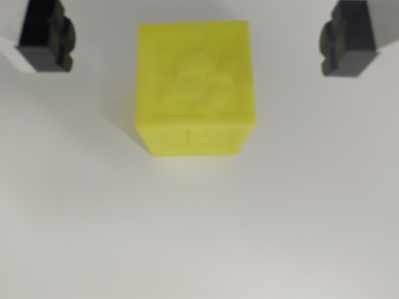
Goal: Pick yellow cube
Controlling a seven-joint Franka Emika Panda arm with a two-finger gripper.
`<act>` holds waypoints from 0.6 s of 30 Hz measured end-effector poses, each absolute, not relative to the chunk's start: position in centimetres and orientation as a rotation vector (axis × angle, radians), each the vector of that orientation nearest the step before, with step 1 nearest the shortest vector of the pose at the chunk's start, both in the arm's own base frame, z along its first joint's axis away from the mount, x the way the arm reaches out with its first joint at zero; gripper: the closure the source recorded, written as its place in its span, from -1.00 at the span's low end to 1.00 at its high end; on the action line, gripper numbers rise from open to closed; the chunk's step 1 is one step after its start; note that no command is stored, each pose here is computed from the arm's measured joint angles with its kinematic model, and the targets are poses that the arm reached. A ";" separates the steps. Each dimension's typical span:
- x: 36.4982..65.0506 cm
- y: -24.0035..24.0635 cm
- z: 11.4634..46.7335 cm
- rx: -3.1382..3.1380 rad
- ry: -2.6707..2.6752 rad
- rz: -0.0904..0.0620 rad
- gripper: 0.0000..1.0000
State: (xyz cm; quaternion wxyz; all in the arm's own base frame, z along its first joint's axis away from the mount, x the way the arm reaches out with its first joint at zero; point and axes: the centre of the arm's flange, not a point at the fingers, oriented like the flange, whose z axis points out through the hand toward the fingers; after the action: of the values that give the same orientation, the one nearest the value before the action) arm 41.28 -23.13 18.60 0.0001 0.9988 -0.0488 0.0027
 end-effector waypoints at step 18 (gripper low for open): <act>39.9 -24.6 16.2 3.142 -0.037 -0.001 -1.00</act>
State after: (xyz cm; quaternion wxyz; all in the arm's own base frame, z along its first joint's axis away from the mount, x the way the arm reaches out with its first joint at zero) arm 39.86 -24.63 16.24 -0.0001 0.9999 -0.0119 -0.0002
